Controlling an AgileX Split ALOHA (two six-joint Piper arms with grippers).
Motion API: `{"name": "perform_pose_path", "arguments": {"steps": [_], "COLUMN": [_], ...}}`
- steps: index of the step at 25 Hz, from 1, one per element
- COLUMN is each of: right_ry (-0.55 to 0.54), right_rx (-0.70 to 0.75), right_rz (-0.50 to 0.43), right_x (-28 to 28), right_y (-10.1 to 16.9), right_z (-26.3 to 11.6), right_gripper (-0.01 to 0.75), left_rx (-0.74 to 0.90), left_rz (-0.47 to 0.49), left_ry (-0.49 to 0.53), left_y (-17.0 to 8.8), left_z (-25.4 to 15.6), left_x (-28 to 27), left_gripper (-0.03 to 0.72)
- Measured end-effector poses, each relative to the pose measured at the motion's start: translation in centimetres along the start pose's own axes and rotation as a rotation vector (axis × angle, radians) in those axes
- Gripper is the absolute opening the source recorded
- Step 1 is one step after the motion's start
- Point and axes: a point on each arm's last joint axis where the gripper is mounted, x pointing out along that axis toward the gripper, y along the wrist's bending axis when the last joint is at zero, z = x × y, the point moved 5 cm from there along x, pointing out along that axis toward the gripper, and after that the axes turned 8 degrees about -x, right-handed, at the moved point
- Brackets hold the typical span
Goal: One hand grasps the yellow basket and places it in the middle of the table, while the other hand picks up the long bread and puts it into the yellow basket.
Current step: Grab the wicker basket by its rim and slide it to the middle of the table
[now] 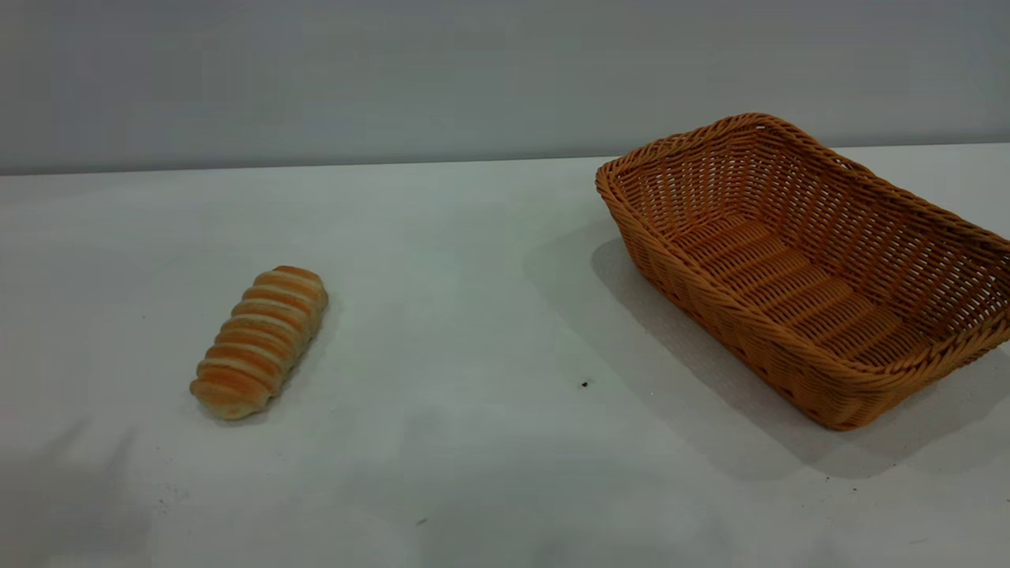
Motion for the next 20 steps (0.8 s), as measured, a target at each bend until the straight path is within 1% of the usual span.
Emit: {"name": "perform_pose_path", "arguments": {"steps": [4,6,9,12,17,20], "right_ry": [0.079,0.106,0.139,0.17,0.198,0.206], "right_rx": [0.062,0.089,0.12,0.146,0.202,0.263], "right_rz": [-0.014,-0.02,-0.028,-0.036,-0.037,-0.032], "right_x": [2.4,3.5,4.9,6.2,8.1,9.1], "right_y": [-0.1,-0.1,-0.1,-0.2,-0.1,0.1], "right_z": [-0.5,-0.7,-1.0,-1.4,-1.8,-2.0], "right_gripper": [0.568,0.568,0.568,0.568,0.568,0.568], "left_rx": [0.075,0.123,0.209,0.287,0.318,0.322], "left_rz": [-0.02,-0.043,-0.087,-0.112,-0.114,-0.107], "left_ry": [0.034,0.048,0.056,0.065,0.078,0.059], "left_y": [-0.3,-1.1,-2.9,-4.1,-4.4,-4.4], "left_z": [2.2,2.8,3.4,3.5,3.5,4.0], "left_x": [3.2,4.8,7.0,9.0,11.4,12.1], "left_gripper": [0.448,0.448,0.449,0.449,0.449,0.449]}}
